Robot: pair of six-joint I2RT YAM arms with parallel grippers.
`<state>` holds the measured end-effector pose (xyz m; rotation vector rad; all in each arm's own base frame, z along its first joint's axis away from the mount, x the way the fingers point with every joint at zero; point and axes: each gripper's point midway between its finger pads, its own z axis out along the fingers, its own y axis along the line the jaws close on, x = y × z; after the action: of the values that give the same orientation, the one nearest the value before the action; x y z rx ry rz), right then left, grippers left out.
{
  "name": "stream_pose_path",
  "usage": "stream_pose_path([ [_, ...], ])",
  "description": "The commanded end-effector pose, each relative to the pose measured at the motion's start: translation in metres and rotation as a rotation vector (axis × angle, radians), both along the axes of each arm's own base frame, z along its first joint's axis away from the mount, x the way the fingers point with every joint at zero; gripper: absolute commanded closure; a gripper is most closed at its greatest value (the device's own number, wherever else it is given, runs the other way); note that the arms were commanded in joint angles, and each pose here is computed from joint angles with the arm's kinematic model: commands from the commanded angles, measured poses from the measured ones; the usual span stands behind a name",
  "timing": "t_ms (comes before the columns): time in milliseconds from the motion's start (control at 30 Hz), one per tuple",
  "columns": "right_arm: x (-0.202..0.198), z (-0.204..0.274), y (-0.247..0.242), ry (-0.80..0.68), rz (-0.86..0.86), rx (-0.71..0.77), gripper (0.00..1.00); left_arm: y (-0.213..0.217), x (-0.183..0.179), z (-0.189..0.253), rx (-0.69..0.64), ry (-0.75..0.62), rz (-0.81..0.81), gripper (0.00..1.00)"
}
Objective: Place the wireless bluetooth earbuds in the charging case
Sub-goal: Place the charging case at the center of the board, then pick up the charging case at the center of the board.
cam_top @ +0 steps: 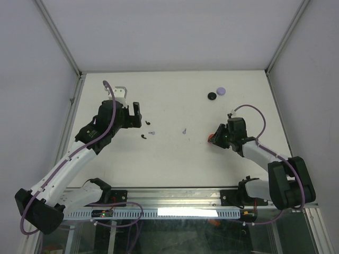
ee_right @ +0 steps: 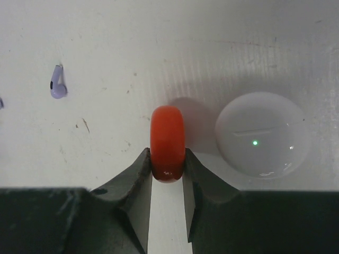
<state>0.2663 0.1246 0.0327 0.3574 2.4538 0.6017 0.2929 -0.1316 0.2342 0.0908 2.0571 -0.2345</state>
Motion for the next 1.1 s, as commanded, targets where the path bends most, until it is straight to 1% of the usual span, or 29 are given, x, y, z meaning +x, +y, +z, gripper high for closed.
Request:
stream_pose_path([
  [0,0.012,0.01,0.002,-0.016,-0.009,0.016,0.7,0.011,0.005,0.005,0.018,-0.036,0.028,0.01],
  [200,0.004,0.011,0.0,0.019,0.0,0.0,0.51,0.016,0.006,0.004,0.0,-0.031,0.031,0.01],
  [333,-0.004,0.022,-0.004,0.021,0.013,-0.022,0.44,0.02,0.008,0.005,-0.022,-0.028,0.044,0.01],
  [500,0.004,0.062,-0.008,-0.078,0.031,-0.084,0.38,0.025,0.011,0.004,-0.045,-0.02,0.061,0.01],
  [633,0.035,0.095,-0.008,-0.235,0.032,-0.136,0.34,0.031,0.013,0.004,-0.065,-0.017,0.072,0.01],
  [733,0.069,0.112,-0.009,-0.314,0.017,-0.178,0.32,0.034,0.013,0.005,-0.082,-0.02,0.072,0.01],
  [833,0.101,0.114,-0.006,-0.37,0.008,-0.204,0.3,0.036,0.014,0.004,-0.088,-0.017,0.075,0.01],
  [967,0.14,0.109,-0.004,-0.413,0.045,-0.269,0.27,0.037,0.015,0.002,-0.094,-0.009,0.07,0.01],
  [1067,0.173,0.106,-0.007,-0.442,0.07,-0.279,0.25,0.037,0.016,-0.001,-0.1,0.002,0.06,0.01],
])
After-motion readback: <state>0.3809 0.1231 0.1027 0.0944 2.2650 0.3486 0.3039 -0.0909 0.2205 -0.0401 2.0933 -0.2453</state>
